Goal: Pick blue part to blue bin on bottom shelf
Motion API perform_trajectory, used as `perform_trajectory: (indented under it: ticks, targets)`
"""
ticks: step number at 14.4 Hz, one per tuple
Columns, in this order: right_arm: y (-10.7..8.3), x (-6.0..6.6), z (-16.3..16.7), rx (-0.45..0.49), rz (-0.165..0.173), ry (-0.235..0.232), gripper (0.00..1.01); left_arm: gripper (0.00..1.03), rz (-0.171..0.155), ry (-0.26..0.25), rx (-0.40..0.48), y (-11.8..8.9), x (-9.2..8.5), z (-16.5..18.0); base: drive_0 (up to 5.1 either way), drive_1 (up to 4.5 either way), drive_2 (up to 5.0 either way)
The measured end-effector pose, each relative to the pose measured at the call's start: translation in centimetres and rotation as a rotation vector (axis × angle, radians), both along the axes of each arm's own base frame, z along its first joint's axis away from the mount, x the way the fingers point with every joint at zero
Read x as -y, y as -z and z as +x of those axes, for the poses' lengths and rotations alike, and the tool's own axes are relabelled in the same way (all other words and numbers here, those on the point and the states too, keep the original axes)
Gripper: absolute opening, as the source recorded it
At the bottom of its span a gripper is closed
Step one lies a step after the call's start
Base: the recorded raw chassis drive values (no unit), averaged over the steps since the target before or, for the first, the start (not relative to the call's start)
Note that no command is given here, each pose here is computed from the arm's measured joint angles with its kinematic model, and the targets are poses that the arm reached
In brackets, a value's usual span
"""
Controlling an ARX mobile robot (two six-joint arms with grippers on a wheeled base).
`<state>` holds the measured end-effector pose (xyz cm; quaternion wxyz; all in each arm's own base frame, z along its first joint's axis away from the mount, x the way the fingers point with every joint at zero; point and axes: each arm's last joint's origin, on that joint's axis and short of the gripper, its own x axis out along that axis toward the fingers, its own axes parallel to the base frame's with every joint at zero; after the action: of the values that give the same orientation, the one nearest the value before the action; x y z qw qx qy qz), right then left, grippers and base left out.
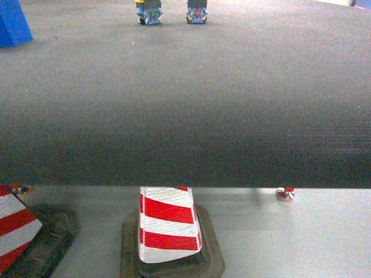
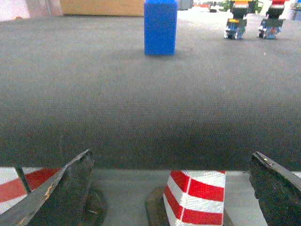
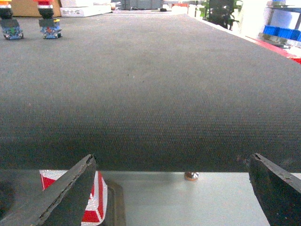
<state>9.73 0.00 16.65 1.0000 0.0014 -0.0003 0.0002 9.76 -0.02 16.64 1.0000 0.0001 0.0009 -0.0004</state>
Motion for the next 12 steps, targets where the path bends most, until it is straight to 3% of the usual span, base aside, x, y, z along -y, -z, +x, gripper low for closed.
perform_trajectory:
  ticks: [12]
  targets:
    - [-0.02, 0.00, 0.00, 0.002, 0.000, 0.000, 0.98, 0.98, 0.000, 0.001, 0.001, -0.01, 0.00, 0.00, 0.0, 0.00, 0.0]
